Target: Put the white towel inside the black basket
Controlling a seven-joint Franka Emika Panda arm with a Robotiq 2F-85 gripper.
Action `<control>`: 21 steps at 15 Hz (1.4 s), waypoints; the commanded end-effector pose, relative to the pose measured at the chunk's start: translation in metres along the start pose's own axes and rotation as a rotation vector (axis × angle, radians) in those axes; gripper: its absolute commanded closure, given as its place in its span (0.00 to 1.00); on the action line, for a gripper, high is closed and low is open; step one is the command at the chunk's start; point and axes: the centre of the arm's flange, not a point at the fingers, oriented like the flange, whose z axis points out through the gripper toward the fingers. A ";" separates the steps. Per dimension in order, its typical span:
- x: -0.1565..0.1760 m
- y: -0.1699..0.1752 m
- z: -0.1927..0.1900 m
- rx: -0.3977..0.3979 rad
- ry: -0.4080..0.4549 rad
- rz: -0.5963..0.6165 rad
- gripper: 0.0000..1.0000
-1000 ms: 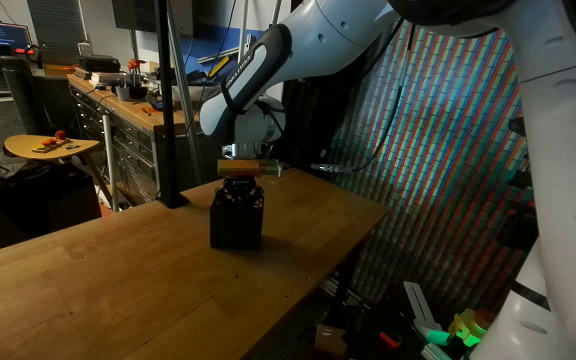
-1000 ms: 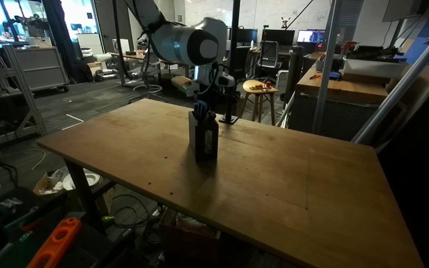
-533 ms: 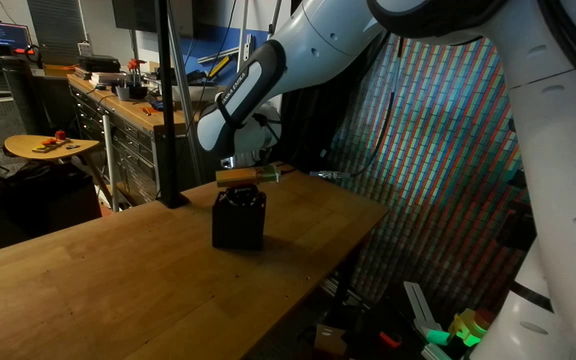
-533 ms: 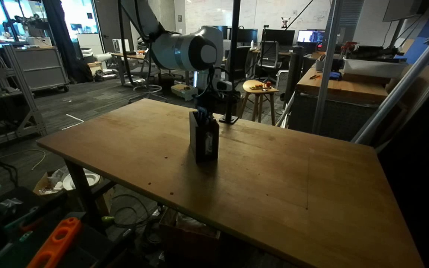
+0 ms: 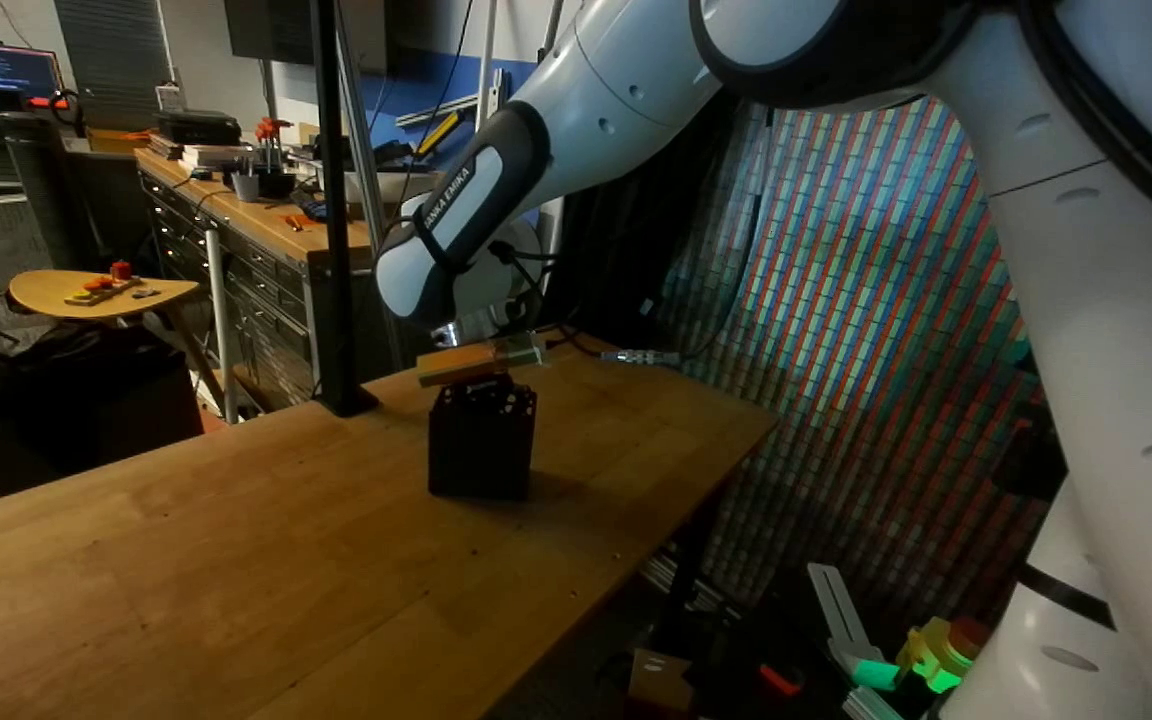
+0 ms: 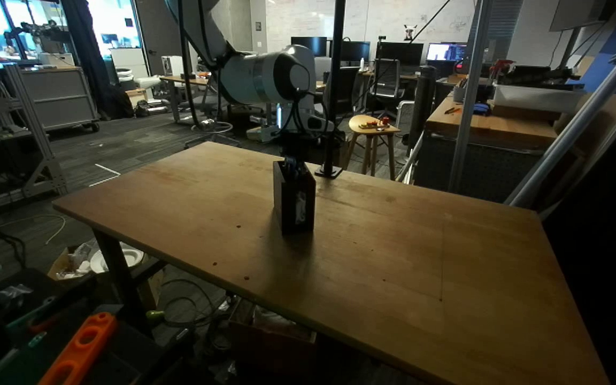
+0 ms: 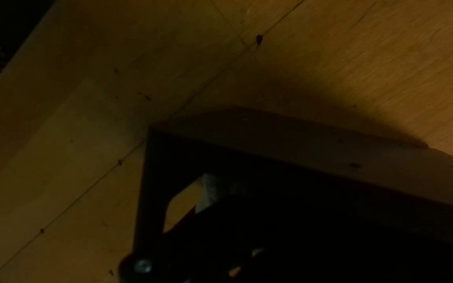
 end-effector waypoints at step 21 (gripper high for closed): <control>-0.065 0.075 -0.155 0.094 0.207 -0.107 1.00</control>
